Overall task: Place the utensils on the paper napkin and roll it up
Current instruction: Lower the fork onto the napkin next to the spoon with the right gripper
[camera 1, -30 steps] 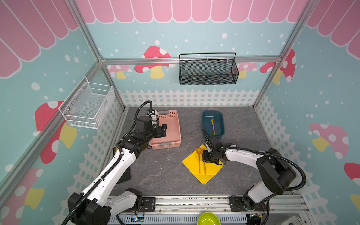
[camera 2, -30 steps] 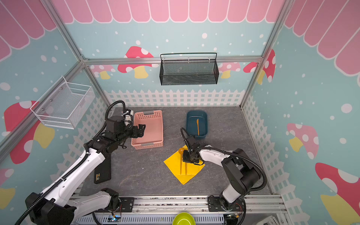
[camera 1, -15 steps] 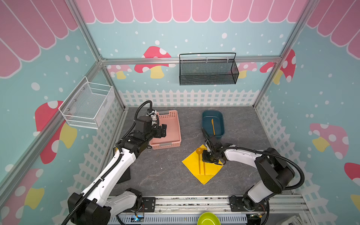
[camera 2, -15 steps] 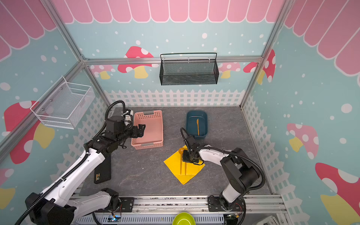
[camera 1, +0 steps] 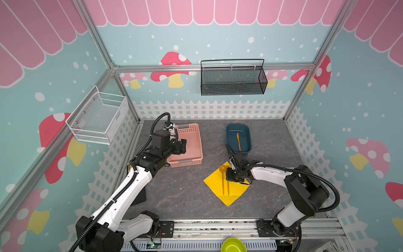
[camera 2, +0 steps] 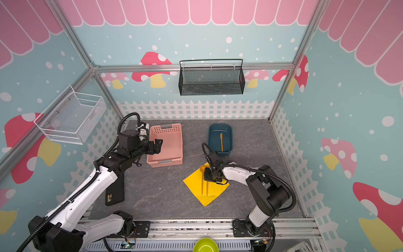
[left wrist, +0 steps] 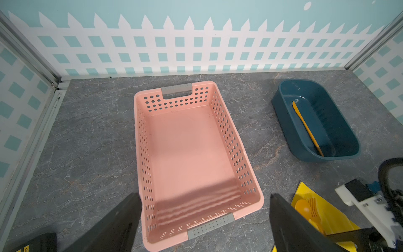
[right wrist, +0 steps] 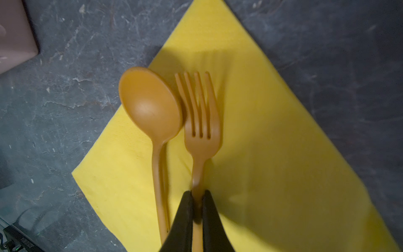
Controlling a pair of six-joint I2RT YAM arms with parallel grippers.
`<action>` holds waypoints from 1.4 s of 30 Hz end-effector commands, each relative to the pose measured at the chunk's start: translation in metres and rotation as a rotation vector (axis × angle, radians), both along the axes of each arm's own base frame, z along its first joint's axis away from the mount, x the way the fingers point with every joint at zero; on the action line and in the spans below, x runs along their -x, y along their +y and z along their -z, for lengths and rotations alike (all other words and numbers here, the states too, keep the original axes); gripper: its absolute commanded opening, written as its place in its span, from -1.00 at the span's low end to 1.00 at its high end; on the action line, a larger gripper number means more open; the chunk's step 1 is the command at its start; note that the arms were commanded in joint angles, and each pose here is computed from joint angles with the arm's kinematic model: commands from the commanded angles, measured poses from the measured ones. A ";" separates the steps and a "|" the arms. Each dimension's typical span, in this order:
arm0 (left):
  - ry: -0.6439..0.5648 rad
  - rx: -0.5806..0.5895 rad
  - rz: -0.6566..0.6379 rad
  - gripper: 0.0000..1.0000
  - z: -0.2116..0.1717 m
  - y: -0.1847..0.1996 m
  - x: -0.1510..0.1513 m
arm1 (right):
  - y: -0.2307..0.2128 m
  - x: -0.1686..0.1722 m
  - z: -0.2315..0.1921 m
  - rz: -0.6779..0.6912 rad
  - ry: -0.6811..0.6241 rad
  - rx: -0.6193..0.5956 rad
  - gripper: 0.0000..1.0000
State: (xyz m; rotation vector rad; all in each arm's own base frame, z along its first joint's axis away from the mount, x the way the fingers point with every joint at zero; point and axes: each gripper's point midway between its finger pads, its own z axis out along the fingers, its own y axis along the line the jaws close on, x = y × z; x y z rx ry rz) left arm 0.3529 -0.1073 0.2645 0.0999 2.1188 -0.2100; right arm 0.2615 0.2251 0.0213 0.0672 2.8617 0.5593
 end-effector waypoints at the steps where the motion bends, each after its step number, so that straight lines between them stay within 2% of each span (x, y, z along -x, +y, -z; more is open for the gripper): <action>1: 0.008 -0.012 -0.005 0.86 0.004 0.002 0.005 | 0.000 -0.005 0.001 0.015 -0.006 0.022 -0.80; 24: 0.006 -0.014 -0.006 0.86 0.003 0.003 0.004 | 0.000 -0.005 0.006 0.013 0.001 0.027 -0.79; 30: 0.006 -0.014 -0.007 0.86 0.003 0.003 0.004 | 0.001 -0.006 0.001 0.016 -0.009 0.017 -0.72; 35: 0.003 -0.014 -0.009 0.86 0.002 0.003 0.004 | 0.001 -0.008 -0.006 0.020 -0.018 0.016 -0.52; 42: 0.005 -0.013 -0.005 0.86 0.003 0.002 0.005 | -0.002 -0.012 -0.032 0.028 -0.063 0.022 -0.42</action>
